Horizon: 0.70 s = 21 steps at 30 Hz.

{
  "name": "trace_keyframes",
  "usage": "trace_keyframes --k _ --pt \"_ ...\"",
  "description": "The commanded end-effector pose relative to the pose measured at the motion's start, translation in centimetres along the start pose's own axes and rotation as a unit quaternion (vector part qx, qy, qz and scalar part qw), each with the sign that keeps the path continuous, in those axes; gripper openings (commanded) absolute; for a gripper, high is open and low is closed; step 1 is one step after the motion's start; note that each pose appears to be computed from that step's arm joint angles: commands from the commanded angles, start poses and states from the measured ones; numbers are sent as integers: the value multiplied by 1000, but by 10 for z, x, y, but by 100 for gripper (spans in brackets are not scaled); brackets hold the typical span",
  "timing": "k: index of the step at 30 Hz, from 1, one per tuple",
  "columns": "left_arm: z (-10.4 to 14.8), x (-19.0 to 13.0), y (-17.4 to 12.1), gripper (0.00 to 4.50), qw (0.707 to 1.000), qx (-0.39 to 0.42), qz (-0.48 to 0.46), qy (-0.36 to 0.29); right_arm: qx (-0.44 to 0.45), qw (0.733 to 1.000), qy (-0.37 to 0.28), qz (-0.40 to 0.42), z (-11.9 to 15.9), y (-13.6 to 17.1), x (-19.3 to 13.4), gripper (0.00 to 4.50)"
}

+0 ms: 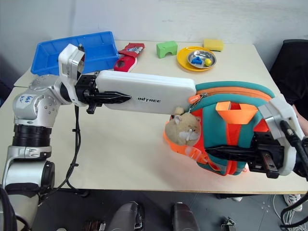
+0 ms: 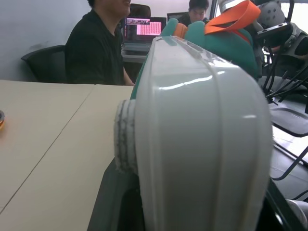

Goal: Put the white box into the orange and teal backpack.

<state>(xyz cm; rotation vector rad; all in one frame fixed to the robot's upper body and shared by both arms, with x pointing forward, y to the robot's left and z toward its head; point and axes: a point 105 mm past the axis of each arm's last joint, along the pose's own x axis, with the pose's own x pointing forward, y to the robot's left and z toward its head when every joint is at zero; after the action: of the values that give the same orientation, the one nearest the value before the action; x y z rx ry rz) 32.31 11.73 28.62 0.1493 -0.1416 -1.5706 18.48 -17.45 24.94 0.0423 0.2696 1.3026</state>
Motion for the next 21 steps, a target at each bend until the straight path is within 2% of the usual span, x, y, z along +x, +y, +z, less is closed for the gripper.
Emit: trace_keyframes --k 1,6,13,21 --pt "19 -12 5 123 1000 25 14 -6 -24 1000 3 12 9 12 -2 3" --pt "17 -15 8 123 1000 28 14 4 -29 1000 0 13 14 16 -5 3" --pt "1 4 8 123 999 35 -11 20 -40 999 -13 30 26 23 0 3" --pt "-26 64 -3 123 991 77 -93 57 -55 998 -16 35 32 19 9 3"
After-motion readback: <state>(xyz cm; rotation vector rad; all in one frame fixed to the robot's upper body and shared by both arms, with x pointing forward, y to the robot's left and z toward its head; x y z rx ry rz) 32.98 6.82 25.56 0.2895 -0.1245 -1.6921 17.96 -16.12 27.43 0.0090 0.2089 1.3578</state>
